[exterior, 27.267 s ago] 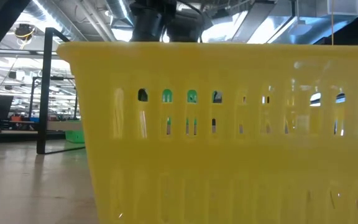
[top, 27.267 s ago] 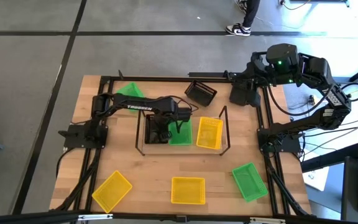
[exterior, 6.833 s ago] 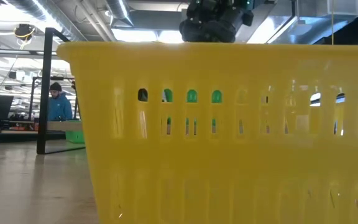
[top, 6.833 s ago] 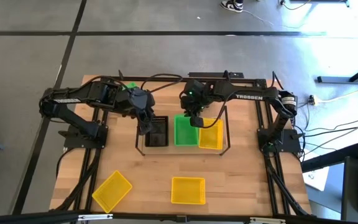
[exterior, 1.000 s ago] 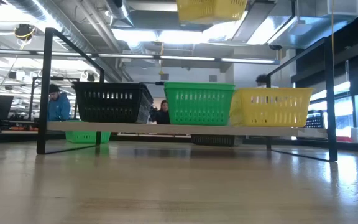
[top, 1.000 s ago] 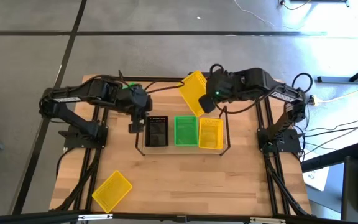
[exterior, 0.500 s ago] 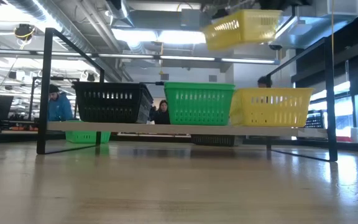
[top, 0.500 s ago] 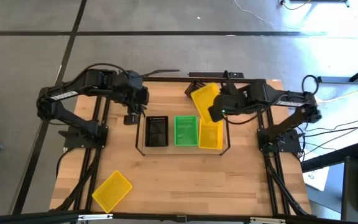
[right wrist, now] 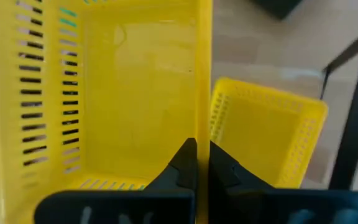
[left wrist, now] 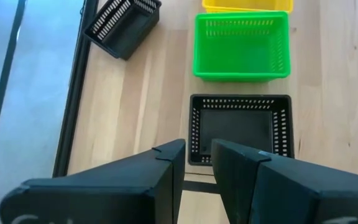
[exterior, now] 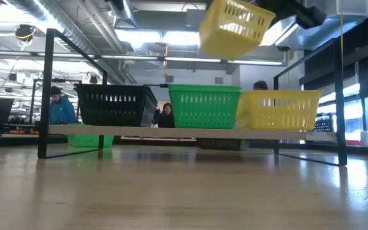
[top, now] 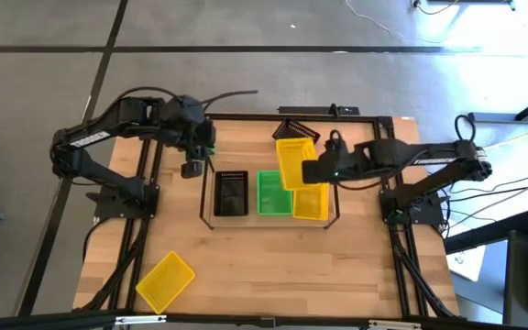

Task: Stack baskets on shelf by color
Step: Stack the right yellow bin on top of the yellow bin on the shelf

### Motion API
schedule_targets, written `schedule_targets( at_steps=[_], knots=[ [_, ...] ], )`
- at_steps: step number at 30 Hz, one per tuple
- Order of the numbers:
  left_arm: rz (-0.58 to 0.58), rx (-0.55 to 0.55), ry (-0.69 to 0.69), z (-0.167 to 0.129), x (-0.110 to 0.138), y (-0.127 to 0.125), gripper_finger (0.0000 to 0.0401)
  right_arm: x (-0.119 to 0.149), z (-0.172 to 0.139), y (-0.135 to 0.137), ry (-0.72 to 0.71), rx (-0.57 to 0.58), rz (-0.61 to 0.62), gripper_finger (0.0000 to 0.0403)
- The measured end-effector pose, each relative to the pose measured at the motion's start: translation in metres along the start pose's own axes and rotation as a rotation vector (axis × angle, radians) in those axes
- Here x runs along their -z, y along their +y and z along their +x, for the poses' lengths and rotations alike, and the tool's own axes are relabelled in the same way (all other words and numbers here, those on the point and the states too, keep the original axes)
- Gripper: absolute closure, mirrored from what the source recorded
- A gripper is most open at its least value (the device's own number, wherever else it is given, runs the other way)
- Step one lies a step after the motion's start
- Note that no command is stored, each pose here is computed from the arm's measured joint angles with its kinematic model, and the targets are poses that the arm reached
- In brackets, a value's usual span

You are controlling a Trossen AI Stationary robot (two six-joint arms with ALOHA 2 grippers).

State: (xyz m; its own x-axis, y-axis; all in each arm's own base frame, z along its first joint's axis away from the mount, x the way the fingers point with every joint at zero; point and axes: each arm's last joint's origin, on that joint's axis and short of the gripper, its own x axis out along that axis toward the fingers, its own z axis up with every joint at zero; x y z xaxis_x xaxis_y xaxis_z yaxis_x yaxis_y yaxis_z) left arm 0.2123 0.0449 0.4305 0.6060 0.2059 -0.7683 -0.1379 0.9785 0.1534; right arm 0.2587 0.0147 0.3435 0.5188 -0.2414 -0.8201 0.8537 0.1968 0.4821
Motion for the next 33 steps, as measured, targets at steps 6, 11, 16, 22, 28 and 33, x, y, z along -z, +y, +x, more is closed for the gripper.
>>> schedule_targets(
  at_steps=[6,11,16,22,28,33],
  knots=[
    [0.025,-0.001,0.001,0.000,0.000,0.000,0.0332,0.020,0.006,-0.007,0.006,0.046,0.059,0.0403],
    [0.026,-0.001,0.002,0.000,0.000,0.000,0.0332,0.039,0.012,-0.015,-0.022,0.080,0.127,0.0403],
    [0.051,-0.001,0.002,0.000,0.000,0.000,0.0332,0.052,0.019,-0.029,-0.026,0.155,0.165,0.0403],
    [0.070,-0.001,0.003,0.000,0.000,0.000,0.0332,0.057,0.021,-0.034,-0.015,0.185,0.208,0.0403],
    [0.071,-0.001,0.003,0.000,0.000,0.000,0.0332,0.057,0.021,-0.035,-0.010,0.197,0.235,0.0403],
    [0.071,-0.001,0.003,0.000,0.000,0.000,0.0332,0.058,0.021,-0.038,0.029,0.231,0.233,0.0403]
  ],
)
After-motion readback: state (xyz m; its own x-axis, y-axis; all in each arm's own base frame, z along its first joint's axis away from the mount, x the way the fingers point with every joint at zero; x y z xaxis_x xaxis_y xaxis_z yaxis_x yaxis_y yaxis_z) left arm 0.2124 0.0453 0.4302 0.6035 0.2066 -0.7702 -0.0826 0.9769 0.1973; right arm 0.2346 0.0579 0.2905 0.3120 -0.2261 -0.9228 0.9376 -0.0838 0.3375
